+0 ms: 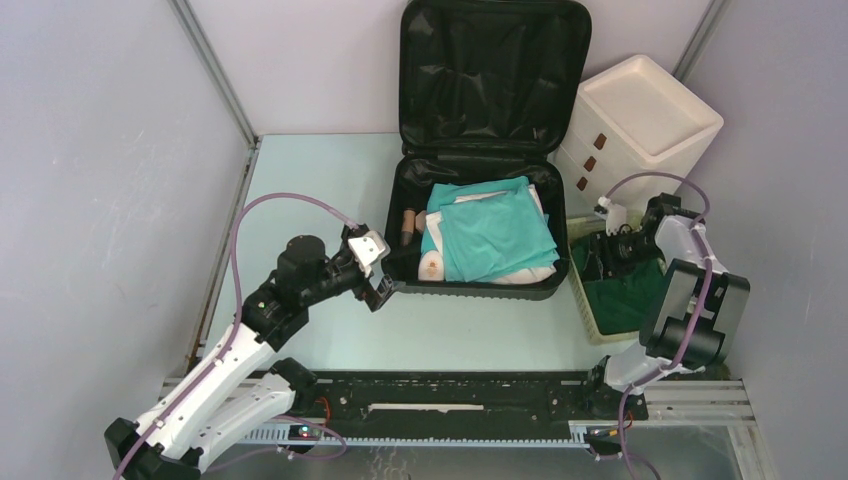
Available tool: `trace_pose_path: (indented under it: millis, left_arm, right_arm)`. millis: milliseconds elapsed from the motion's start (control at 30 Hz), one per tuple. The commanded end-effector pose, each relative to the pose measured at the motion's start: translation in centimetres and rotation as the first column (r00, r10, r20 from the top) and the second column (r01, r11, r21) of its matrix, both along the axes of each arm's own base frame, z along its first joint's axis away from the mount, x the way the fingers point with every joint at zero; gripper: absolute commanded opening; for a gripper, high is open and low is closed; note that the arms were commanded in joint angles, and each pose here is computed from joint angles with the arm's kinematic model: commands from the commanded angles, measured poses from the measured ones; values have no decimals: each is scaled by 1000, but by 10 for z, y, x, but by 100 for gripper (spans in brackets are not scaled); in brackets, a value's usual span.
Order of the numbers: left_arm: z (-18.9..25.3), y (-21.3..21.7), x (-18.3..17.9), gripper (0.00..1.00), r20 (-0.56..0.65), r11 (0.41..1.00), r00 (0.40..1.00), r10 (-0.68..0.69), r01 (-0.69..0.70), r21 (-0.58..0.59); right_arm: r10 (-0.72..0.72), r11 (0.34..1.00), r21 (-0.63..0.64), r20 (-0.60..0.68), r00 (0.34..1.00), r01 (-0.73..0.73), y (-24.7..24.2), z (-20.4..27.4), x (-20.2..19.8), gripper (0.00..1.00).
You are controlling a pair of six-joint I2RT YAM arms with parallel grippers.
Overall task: Open, take out, and arrange the luggage
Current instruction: Adjust the clothes in the bin, then pick up the clothes from the opened luggage.
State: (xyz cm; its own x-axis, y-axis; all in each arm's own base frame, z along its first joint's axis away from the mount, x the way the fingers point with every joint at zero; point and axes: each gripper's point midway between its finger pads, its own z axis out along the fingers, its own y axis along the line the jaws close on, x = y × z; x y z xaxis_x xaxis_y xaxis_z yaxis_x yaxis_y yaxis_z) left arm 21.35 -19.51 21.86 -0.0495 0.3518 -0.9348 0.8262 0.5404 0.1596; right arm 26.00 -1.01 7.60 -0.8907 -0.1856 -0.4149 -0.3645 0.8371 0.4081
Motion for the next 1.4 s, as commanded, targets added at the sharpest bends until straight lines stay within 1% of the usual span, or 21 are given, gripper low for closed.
trace_pose_path:
  millis: [0, 33, 100, 267, 333, 433, 500, 567, 667, 733, 833, 867, 933, 1000, 1067, 1100, 1167, 1233, 1300, 1333, 1367]
  left_arm:
    - [0, 0, 2, 100, 29, 1000, 1000, -8, 8, -1]
    - [0, -1, 2, 100, 28, 1000, 1000, -9, 9, -1]
    - [0, -1, 2, 100, 27, 1000, 1000, -9, 9, -1]
    - [0, -3, 1, 100, 21, 1000, 1000, -21, 21, -5]
    - [1, -5, 0, 100, 21, 999, 999, -31, 32, -16]
    - [6, -11, -5, 100, 18, 996, 998, -68, 68, -50]
    - [8, -16, -6, 100, 0, 993, 997, -82, 82, -87]
    - [12, -21, -3, 100, -33, 989, 997, -69, 64, -137]
    - [25, -30, 8, 100, -137, 968, 990, -9, -26, -251]
    - [37, -41, 16, 100, -227, 936, 974, -3, -77, -343]
    - [46, -62, 31, 99, -390, 873, 921, -25, -170, -457]
    - [47, -69, 36, 97, -460, 845, 887, -34, -220, -487]
    - [43, -79, 53, 94, -556, 796, 831, -28, -318, -516]
    - [35, -85, 71, 90, -630, 748, 777, 0, -417, -515]
    - [22, -89, 91, 86, -687, 717, 725, 47, -504, -483]
    - [19, -90, 100, 85, -699, 705, 712, 73, -533, -469]
    - [9, -92, 117, 85, -714, 688, 682, 158, -595, -416]
    - [-3, -91, 134, 79, -717, 668, 646, 262, -657, -348]
    - [-17, -90, 148, 75, -716, 633, 592, 370, -725, -273]
    - [-27, -89, 150, 71, -724, 621, 549, 418, -755, -213]
    - [-34, -90, 155, 67, -725, 612, 522, 450, -771, -175]
  right_arm:
    - [16, 1000, 11, 29, 999, -16, 4, 14, 0, 67]
    - [13, 1000, 3, 56, 998, -13, 3, 21, 3, 71]
    - [2, 1000, -17, 110, 994, 0, -2, 39, 8, 74]
    - [3, 999, -46, 258, 966, 9, -8, 94, 16, 74]
    - [30, 999, -38, 341, 939, -18, 0, 117, 16, 73]
    - [87, 993, 24, 483, 872, -112, 29, 152, 10, 74]
    - [121, 972, 96, 571, 812, -212, 56, 172, 3, 75]
    - [182, 937, 129, 615, 767, -325, 79, 178, -11, 80]
    - [205, 878, 218, 634, 746, -426, 100, 174, -28, 82]
    - [189, 860, 268, 625, 758, -435, 105, 161, -33, 81]
    - [183, 873, 251, 627, 758, -418, 103, 147, -33, 82]
    - [173, 882, 247, 622, 763, -401, 100, 145, -31, 82]
    - [158, 900, 237, 604, 781, -366, 95, 139, -27, 82]
    - [148, 914, 228, 586, 796, -337, 90, 134, -23, 81]
    - [137, 925, 218, 569, 811, -310, 87, 131, -19, 81]
    - [135, 929, 213, 565, 814, -301, 86, 130, -18, 81]
    - [137, 933, 202, 564, 815, -297, 86, 130, -17, 81]
    - [141, 933, 197, 567, 812, -300, 87, 131, -18, 81]
    - [143, 933, 193, 572, 808, -302, 87, 132, -18, 81]
    - [144, 934, 190, 572, 807, -302, 87, 132, -19, 81]
    - [145, 935, 187, 573, 807, -301, 86, 132, -19, 81]
